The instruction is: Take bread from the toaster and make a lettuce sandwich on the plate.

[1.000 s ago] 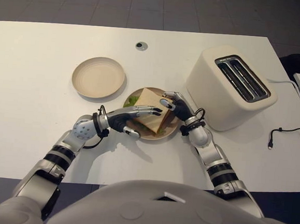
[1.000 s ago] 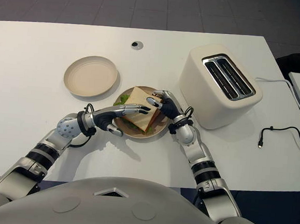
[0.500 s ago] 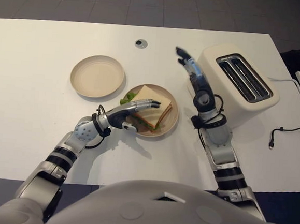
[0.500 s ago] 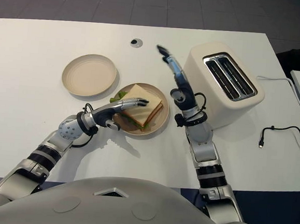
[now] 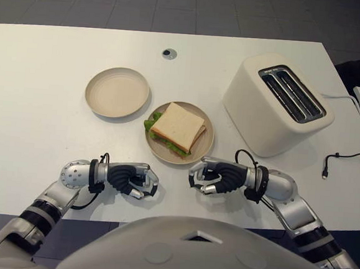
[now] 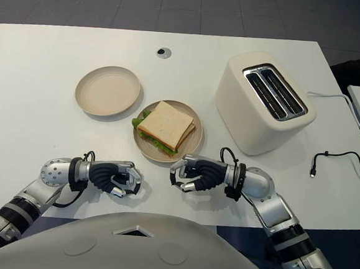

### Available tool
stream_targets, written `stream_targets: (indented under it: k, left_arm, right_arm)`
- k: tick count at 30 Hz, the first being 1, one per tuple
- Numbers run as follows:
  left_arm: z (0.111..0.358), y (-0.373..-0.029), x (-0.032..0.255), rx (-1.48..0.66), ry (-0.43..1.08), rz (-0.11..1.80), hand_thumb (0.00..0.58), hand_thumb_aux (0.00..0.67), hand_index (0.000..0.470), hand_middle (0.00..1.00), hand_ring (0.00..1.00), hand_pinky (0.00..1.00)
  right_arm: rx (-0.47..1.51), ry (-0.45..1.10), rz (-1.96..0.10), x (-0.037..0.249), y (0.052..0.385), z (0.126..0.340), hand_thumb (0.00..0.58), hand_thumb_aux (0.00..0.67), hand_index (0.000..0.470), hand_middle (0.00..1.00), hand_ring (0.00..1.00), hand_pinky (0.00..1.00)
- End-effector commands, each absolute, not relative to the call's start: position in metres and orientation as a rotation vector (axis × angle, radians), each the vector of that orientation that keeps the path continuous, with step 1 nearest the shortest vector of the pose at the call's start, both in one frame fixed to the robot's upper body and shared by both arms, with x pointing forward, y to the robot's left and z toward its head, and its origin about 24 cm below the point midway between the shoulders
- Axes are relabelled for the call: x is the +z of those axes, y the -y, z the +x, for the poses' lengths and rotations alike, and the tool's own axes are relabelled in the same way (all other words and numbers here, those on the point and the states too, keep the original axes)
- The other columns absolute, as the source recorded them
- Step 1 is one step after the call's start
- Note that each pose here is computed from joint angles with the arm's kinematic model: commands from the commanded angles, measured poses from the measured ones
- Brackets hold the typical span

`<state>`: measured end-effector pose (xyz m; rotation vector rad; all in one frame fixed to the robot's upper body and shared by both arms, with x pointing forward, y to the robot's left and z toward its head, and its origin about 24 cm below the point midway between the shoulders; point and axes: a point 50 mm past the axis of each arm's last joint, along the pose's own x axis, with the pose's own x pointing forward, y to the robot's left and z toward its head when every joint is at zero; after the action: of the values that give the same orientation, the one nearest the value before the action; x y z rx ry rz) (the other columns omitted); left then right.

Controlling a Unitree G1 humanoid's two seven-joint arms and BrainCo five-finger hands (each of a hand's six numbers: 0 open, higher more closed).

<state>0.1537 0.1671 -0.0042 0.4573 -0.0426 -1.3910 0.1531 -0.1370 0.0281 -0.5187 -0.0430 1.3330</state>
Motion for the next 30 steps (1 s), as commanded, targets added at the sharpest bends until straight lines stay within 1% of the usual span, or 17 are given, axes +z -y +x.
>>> stream_targets:
  k: [1,3,7,8,9,10,11,12,15,16,17,18,19,21,23,26,30]
  left_arm:
    - [0.157,-0.162,-0.028,-1.374,-0.071,0.548,0.580,0.670,0.470,1.00,1.00,1.00]
    - [0.163,-0.158,-0.035,-1.322,-0.071,0.588,0.580,0.670,0.470,1.00,1.00,1.00]
    - [0.194,-0.152,-0.043,-1.081,-0.036,0.673,0.580,0.670,0.470,1.00,1.00,1.00]
    - [0.204,-0.154,-0.046,-1.002,-0.037,0.715,0.541,0.497,0.348,1.00,1.00,1.00]
    - [0.213,-0.157,-0.048,-0.927,-0.041,0.771,0.466,0.373,0.262,1.00,1.00,1.00]
    - [0.222,-0.160,-0.049,-0.853,-0.034,0.822,0.438,0.339,0.238,1.00,1.00,1.00]
    - [0.229,-0.161,-0.050,-0.797,-0.022,0.853,0.108,0.066,0.046,1.00,1.00,1.00]
    - [0.236,-0.161,-0.048,-0.744,0.003,0.874,0.000,0.000,0.000,1.00,1.00,1.00]
    - [0.249,-0.154,-0.041,-0.641,0.091,0.874,0.000,0.000,0.000,1.00,1.00,1.00]
    - [0.252,-0.151,-0.036,-0.606,0.145,0.858,0.000,0.000,0.000,0.85,0.85,0.85]
    - [0.254,-0.147,-0.031,-0.577,0.192,0.821,0.000,0.000,0.000,0.55,0.55,0.55]
    - [0.255,-0.144,-0.024,-0.553,0.244,0.761,0.000,0.000,0.000,0.40,0.40,0.40]
    - [0.255,-0.141,-0.016,-0.532,0.301,0.694,0.000,0.000,0.000,0.28,0.28,0.28]
    - [0.254,-0.137,0.001,-0.485,0.412,0.542,0.000,0.000,0.000,0.11,0.11,0.11]
    - [0.250,-0.133,0.020,-0.435,0.529,0.360,0.000,0.000,0.000,0.00,0.00,0.00]
    - [0.243,-0.136,0.047,-0.392,0.636,0.152,0.000,0.000,0.000,0.00,0.00,0.00]
    - [0.226,-0.141,0.084,-0.413,0.756,-0.022,0.000,0.000,0.000,0.00,0.00,0.00]
  right_arm:
    - [1.387,-0.105,-0.651,0.002,0.142,0.148,0.580,0.670,0.470,1.00,1.00,1.00]
    - [1.342,-0.113,-0.719,-0.006,0.140,0.155,0.580,0.670,0.470,1.00,1.00,1.00]
    - [0.941,0.001,-0.929,-0.018,0.131,0.213,0.580,0.670,0.470,1.00,1.00,1.00]
    - [0.874,0.025,-0.951,-0.020,0.128,0.224,0.580,0.670,0.470,1.00,1.00,1.00]
    - [0.810,0.049,-0.972,-0.021,0.126,0.234,0.580,0.670,0.470,1.00,1.00,1.00]
    - [0.752,0.069,-0.995,-0.022,0.124,0.243,0.580,0.670,0.470,1.00,1.00,1.00]
    - [0.705,0.088,-1.019,-0.023,0.124,0.250,0.580,0.670,0.470,1.00,1.00,1.00]
    - [0.653,0.105,-1.038,-0.023,0.125,0.257,0.580,0.670,0.470,1.00,1.00,1.00]
    - [0.539,0.163,-1.040,-0.020,0.126,0.271,0.580,0.670,0.470,0.97,0.97,0.97]
    - [0.504,0.201,-1.020,-0.016,0.125,0.273,0.580,0.670,0.470,0.89,0.89,0.89]
    - [0.468,0.241,-0.989,-0.011,0.124,0.275,0.508,0.434,0.304,0.60,0.60,0.60]
    - [0.433,0.295,-0.946,-0.005,0.122,0.275,0.160,0.100,0.070,0.32,0.32,0.32]
    - [0.399,0.344,-0.892,0.003,0.120,0.275,0.000,0.000,0.000,0.03,0.03,0.03]
    - [0.323,0.440,-0.772,0.017,0.119,0.274,0.000,0.000,0.000,0.00,0.00,0.00]
    - [0.257,0.515,-0.498,0.037,0.117,0.267,0.000,0.000,0.000,0.00,0.00,0.00]
    - [0.240,0.626,-0.128,0.071,0.122,0.250,0.000,0.000,0.000,0.00,0.00,0.00]
    - [0.311,0.762,-0.008,0.109,0.132,0.223,0.000,0.000,0.000,0.00,0.00,0.00]
